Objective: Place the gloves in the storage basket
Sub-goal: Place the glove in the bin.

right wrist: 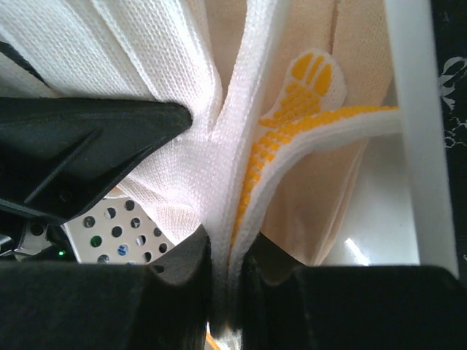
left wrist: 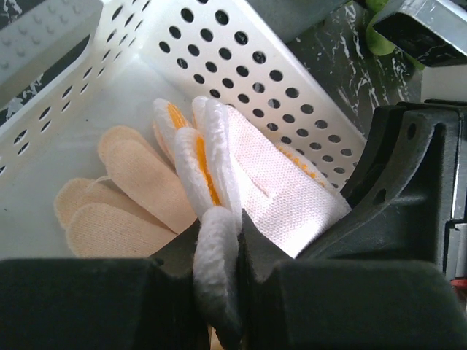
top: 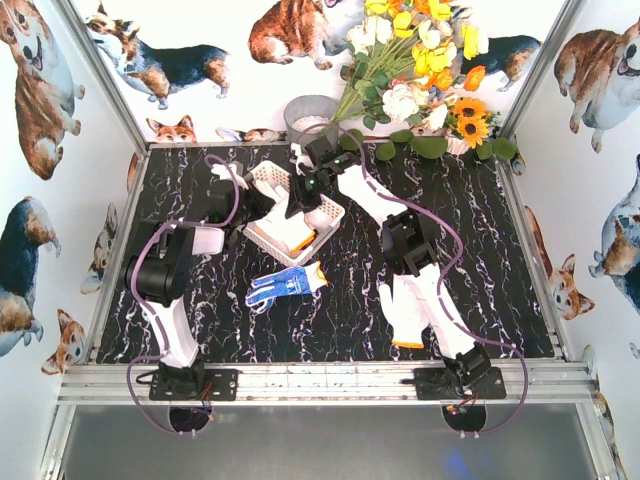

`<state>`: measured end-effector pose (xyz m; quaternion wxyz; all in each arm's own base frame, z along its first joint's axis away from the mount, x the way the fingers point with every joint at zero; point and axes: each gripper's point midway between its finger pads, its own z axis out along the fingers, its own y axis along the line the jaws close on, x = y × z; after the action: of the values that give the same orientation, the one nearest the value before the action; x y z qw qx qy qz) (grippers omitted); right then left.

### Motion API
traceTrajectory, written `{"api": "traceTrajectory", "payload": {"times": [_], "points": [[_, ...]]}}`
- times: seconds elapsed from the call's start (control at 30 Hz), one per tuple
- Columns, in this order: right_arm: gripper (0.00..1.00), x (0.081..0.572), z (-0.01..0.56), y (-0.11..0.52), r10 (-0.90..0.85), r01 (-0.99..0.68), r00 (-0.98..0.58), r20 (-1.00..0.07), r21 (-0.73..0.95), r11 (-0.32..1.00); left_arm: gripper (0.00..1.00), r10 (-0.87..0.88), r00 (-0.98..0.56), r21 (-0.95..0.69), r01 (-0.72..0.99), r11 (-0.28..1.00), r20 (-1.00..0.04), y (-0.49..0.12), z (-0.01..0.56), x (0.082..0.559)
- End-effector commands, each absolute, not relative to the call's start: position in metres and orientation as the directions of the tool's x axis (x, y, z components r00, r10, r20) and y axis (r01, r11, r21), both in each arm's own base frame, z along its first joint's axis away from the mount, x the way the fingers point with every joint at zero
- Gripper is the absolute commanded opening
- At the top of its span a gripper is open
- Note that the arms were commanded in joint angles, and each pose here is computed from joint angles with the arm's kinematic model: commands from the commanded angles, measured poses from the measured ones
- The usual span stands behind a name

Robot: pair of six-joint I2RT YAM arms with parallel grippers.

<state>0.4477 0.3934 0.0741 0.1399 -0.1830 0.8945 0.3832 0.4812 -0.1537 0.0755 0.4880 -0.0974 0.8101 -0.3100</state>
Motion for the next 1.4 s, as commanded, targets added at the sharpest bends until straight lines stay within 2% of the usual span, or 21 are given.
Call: {"api": "traceTrajectory", "payload": {"times": [0.0,0.2,0.3,0.33,0.43,0.47,0.57,0.93,1.17,1.37], "points": [[0.07,0.478,0.088,0.392,-0.196,-0.503,-0.838,-0.510,0.581,0.639,0.00,-0.455,-0.482,-0.576,0.134,0.806,-0.749,-0.142,0.070,0.495],[0.09,0.483,0.074,0.390,-0.199,-0.498,-0.837,-0.509,0.562,0.660,0.00,-0.429,-0.492,-0.551,0.128,0.825,-0.757,-0.140,0.060,0.501],[0.10,0.481,0.067,0.389,-0.206,-0.492,-0.845,-0.494,0.564,0.663,0.04,-0.418,-0.481,-0.535,0.130,0.835,-0.770,-0.137,0.066,0.501],[0.11,0.479,0.065,0.389,-0.210,-0.491,-0.847,-0.488,0.565,0.663,0.10,-0.414,-0.477,-0.529,0.130,0.839,-0.775,-0.136,0.068,0.501],[0.12,0.477,0.059,0.389,-0.219,-0.490,-0.849,-0.480,0.562,0.666,0.42,-0.404,-0.470,-0.512,0.124,0.850,-0.785,-0.132,0.076,0.499],[0.12,0.477,0.057,0.388,-0.222,-0.489,-0.850,-0.477,0.562,0.667,0.49,-0.402,-0.470,-0.508,0.119,0.853,-0.786,-0.131,0.078,0.498],[0.12,0.476,0.056,0.389,-0.226,-0.492,-0.849,-0.478,0.561,0.665,0.55,-0.395,-0.460,-0.498,0.123,0.859,-0.795,-0.129,0.087,0.493],[0.14,0.472,0.058,0.394,-0.248,-0.518,-0.838,-0.486,0.566,0.642,0.60,-0.354,-0.392,-0.408,0.061,0.911,-0.849,-0.102,0.129,0.473],[0.14,0.466,0.055,0.397,-0.269,-0.531,-0.833,-0.483,0.564,0.632,0.64,-0.344,-0.406,-0.406,0.074,0.911,-0.846,-0.104,0.140,0.468],[0.18,0.468,0.059,0.397,-0.264,-0.532,-0.829,-0.493,0.551,0.643,0.52,-0.343,-0.535,-0.467,0.113,0.877,-0.772,-0.134,0.106,0.477]]}}
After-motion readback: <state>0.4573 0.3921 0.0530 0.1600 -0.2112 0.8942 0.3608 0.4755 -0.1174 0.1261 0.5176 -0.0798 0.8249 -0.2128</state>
